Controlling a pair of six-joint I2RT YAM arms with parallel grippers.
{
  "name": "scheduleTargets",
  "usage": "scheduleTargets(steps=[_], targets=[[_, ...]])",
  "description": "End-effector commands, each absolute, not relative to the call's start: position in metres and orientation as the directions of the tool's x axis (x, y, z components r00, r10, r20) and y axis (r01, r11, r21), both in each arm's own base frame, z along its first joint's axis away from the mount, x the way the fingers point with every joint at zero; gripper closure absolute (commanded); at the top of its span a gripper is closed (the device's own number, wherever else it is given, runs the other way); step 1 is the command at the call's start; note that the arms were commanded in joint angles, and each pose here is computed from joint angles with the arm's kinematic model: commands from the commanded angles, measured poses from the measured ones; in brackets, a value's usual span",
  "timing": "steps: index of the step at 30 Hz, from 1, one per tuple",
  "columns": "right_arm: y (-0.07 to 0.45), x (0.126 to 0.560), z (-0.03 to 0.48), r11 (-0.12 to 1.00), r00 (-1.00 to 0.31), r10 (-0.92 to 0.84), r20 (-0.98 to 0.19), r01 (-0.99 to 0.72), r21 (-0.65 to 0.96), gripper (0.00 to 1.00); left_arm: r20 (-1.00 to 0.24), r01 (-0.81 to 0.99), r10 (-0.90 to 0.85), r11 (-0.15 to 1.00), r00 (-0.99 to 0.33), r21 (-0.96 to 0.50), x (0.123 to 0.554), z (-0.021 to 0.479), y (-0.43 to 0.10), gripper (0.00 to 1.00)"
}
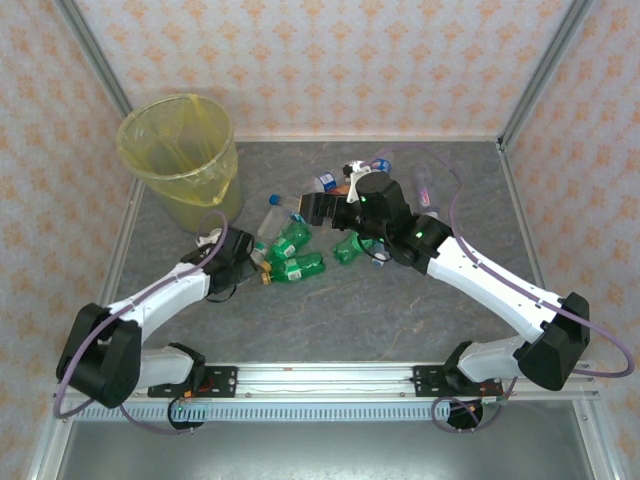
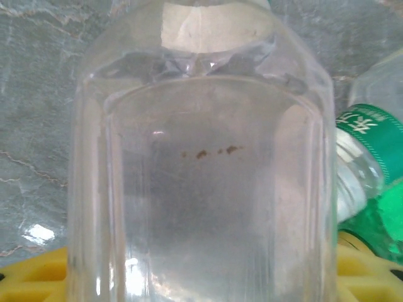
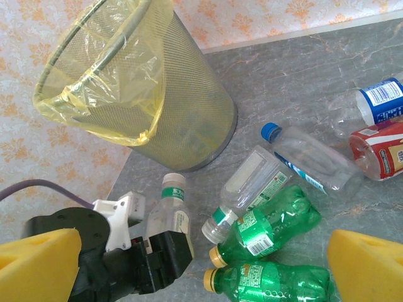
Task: Put the plastic bottles in the bin
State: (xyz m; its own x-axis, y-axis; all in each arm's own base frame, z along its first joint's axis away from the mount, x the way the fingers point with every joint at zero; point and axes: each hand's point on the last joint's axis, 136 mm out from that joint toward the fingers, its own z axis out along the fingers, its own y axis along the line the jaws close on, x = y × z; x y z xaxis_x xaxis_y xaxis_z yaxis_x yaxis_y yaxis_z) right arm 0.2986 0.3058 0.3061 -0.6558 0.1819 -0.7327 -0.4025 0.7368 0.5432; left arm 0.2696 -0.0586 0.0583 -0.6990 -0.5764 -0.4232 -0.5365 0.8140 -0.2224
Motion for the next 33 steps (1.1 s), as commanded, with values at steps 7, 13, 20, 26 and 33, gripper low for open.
scheduleTargets(steps=[7,13,20,26,33], targets=[[0.306,0.300,0.304,0.737,-0.657,0.204,-0.726,-0.386,0.556,0.00,-0.483,-0.439,-0.508,0.861,-0.713,-0.256,0.256,0.094,-0.069,0.42],[0.301,0.305,0.317,0.745,-0.627,0.235,-0.743,-0.375,0.552,0.00,-0.560,-0.336,-0.428,0.904,-0.710,-0.266,0.264,0.136,-0.100,0.42],[0.299,0.299,0.334,0.705,-0.599,0.274,-0.753,-0.408,0.580,0.00,-0.660,-0.231,-0.395,0.917,-0.639,-0.325,0.288,0.218,-0.133,0.42],[0.297,0.290,0.350,0.656,-0.576,0.303,-0.759,-0.452,0.605,0.00,-0.753,-0.204,-0.393,0.919,-0.528,-0.337,0.311,0.298,-0.132,0.42],[0.312,0.279,0.370,0.560,-0.589,0.314,-0.745,-0.518,0.646,0.00,-0.786,-0.240,-0.445,0.895,-0.428,-0.376,0.350,0.357,-0.102,0.42]])
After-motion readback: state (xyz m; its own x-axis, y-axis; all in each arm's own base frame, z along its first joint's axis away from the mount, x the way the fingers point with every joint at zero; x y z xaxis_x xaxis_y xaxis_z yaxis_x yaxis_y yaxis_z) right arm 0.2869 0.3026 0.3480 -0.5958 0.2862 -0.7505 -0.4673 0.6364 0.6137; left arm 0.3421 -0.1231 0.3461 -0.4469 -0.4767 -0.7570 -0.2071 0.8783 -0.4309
